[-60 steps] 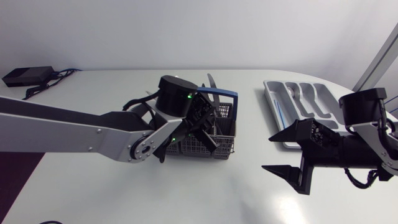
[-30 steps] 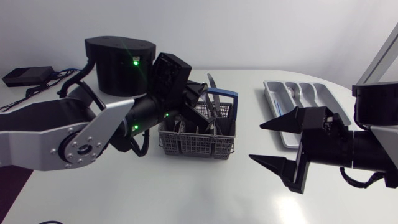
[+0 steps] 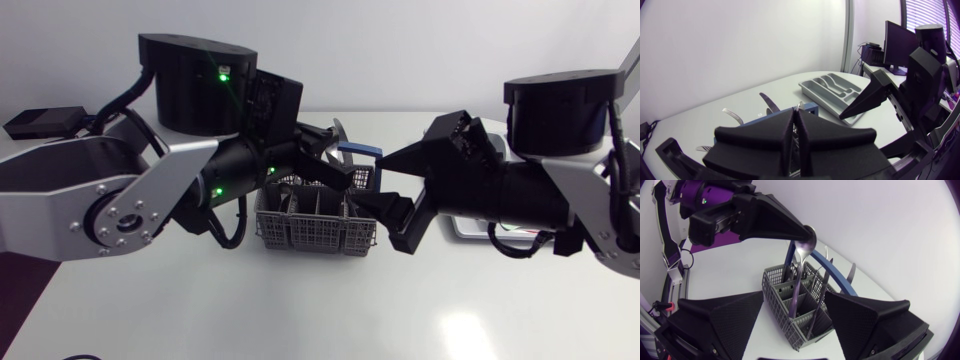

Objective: Sort the cutlery from the basket into the organizer compartments.

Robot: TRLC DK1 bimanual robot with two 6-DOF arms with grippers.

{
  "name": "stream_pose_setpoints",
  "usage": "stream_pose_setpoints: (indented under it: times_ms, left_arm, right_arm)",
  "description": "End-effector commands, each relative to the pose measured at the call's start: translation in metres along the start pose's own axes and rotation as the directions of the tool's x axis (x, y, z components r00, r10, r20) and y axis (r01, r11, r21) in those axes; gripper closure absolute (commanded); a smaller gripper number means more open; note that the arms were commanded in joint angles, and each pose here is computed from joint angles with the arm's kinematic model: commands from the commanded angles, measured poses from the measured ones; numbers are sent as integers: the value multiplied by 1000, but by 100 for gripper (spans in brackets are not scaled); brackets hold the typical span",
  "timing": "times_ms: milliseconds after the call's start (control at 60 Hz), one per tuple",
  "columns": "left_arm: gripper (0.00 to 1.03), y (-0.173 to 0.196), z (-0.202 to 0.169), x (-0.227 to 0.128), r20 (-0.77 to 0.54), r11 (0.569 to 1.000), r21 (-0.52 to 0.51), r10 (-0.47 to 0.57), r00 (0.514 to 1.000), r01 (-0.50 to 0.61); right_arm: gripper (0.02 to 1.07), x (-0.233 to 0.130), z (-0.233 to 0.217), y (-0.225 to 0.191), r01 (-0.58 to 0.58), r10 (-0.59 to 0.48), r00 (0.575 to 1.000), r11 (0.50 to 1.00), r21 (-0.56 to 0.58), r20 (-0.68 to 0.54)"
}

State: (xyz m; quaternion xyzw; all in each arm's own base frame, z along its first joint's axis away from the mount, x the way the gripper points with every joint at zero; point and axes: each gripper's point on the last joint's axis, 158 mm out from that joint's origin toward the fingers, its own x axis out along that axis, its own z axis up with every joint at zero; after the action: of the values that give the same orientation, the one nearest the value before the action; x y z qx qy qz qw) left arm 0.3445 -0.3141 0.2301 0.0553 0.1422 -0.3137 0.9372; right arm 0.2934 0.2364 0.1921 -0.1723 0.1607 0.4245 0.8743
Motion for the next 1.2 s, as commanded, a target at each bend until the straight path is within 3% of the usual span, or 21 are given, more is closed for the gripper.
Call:
stream_pose_setpoints:
  times_ms: [0,200,300,550,850,1183]
  left_arm:
    - [100,1,26,-6,51,999,-52,0,999,2]
    - [100,6,28,-5,48,996,-91,3,999,1]
    - [100,5,28,-6,46,995,-96,0,999,4]
    - [100,8,27,-5,40,994,-111,-2,999,6]
    - [100,9,26,-4,36,992,-125,-10,999,14]
    - [100,8,24,-5,32,991,-129,-17,999,21]
  right_arm:
    - [31,8,14,-2,4,-5,1000,999,33,22]
    - [55,27,20,-6,3,-4,1000,998,59,7]
    - [59,32,24,-9,3,-4,1000,998,66,7]
    - [83,42,30,-10,-7,7,1000,998,69,3]
    - [97,47,27,2,-61,62,998,996,72,-19]
    - [100,48,25,6,-77,80,996,994,73,-29]
